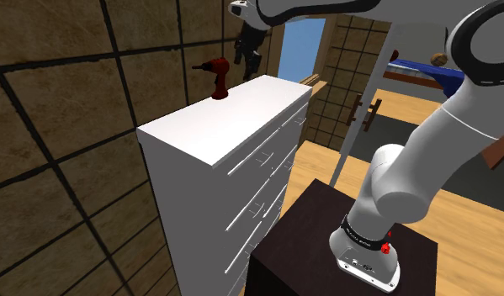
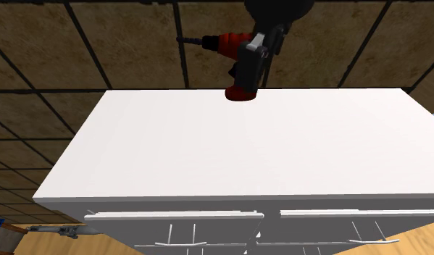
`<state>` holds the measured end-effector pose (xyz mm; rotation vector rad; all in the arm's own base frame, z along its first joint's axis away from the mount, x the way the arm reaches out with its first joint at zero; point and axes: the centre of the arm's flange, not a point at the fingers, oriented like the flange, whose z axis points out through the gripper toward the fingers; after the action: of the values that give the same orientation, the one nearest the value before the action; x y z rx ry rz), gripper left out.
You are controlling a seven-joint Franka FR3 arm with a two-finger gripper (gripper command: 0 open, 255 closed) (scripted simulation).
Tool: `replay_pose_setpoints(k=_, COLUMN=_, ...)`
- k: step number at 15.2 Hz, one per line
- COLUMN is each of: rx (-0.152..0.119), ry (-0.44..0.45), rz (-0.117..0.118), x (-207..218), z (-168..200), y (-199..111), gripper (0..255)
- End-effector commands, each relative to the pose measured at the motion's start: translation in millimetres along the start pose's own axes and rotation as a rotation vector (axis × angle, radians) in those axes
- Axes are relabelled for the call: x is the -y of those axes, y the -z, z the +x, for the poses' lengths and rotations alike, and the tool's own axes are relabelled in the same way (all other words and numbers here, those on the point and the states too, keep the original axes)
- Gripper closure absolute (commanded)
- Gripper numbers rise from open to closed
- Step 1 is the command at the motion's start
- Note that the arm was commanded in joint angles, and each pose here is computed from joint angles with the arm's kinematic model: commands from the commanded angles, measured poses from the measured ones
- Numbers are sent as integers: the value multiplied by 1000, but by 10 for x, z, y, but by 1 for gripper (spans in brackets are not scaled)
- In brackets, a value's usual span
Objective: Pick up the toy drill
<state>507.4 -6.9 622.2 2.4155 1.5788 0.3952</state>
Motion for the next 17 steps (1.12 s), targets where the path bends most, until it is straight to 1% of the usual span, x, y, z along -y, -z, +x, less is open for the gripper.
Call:
replay_pose_setpoints(k=1, rx=-38, ry=87, rz=-31, x=-106, z=139, y=57, gripper=0)
replay_pose_setpoints(k=7, rx=-148, ry=331, rz=-118, x=-391, z=597, y=270, gripper=0)
replay_pose_setpoints(k=8, rx=-151, ry=339, rz=-121, x=-398, z=613, y=279, gripper=0)
replay_pose_setpoints(k=15, rx=-151, ry=339, rz=-121, x=-265, z=573, y=-96, gripper=0)
replay_pose_setpoints(k=17, rx=-151, ry=339, rz=-121, x=-265, z=573, y=-96, gripper=0)
